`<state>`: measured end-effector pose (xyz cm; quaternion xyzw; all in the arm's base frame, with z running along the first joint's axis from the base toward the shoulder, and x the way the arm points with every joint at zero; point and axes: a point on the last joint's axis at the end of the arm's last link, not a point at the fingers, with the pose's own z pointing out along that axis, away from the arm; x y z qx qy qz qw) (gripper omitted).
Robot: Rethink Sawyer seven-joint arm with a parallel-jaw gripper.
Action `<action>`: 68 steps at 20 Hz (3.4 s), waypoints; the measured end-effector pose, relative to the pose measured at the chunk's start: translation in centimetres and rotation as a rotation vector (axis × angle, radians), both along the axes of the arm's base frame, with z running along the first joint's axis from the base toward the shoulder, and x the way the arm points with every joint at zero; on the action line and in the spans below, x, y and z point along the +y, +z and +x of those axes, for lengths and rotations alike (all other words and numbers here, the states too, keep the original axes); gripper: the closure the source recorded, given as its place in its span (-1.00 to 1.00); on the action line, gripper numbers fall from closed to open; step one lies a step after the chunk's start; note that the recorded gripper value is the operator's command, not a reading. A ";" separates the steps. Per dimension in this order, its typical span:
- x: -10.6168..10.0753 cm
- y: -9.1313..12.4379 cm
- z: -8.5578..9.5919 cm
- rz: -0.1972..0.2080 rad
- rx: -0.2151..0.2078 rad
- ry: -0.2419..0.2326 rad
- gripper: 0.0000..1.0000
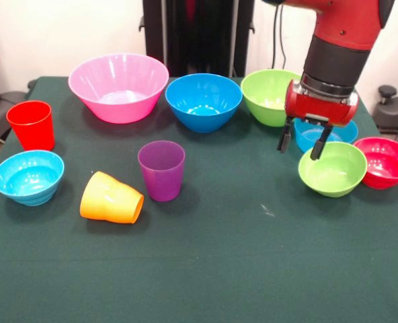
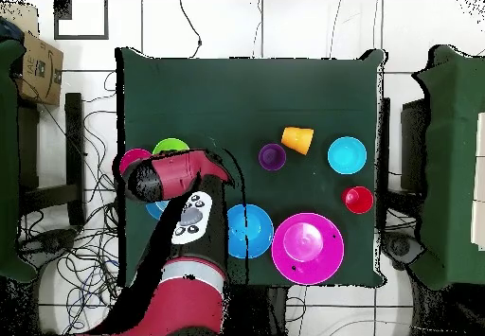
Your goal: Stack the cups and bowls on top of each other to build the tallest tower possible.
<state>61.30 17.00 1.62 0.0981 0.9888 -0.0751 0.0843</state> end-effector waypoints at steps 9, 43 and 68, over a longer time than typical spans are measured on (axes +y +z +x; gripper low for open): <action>-0.1 -3.6 -1.6 -0.014 0.055 0.006 -1.00; 3.7 -3.1 -1.3 0.000 0.055 0.003 -1.00; 3.1 -2.5 0.6 0.011 0.025 -0.018 -1.00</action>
